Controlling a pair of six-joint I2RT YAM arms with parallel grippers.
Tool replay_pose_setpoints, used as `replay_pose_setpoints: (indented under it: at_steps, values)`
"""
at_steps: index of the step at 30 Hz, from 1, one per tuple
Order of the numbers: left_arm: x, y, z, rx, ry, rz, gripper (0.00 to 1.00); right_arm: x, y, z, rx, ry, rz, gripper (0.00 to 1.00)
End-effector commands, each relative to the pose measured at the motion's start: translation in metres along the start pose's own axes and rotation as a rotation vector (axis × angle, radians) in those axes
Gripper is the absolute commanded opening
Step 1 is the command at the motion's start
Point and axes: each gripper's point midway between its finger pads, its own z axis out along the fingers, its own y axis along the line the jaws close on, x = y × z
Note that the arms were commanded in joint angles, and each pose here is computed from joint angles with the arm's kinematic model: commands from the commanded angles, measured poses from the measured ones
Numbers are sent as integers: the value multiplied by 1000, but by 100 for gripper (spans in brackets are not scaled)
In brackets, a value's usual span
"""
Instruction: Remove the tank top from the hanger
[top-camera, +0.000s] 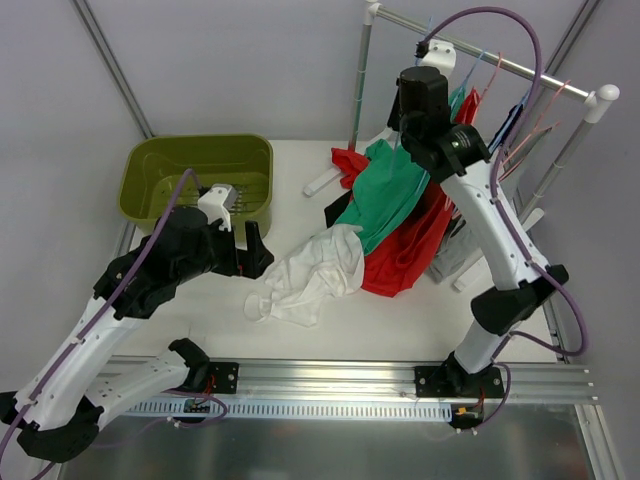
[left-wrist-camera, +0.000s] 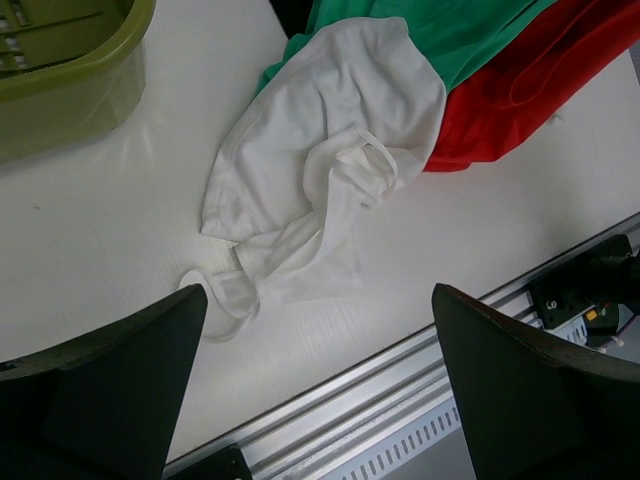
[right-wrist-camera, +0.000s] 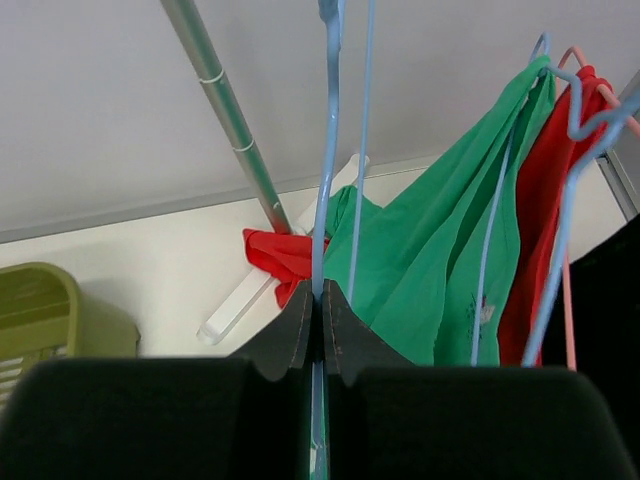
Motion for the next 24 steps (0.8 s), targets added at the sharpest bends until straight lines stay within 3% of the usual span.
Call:
replay_pose_setpoints:
  at_steps: [1, 14, 24]
  values:
    - [-3, -2, -12, 22, -16, 25, 99, -30, 6, 18, 16, -87, 32, 0]
    - [3, -8, -17, 52, 20, 17, 99, -25, -3, 75, 123, -125, 15, 0]
    - [7, -10, -7, 50, 65, 27, 99, 1, -9, 83, 161, -78, 5, 0]
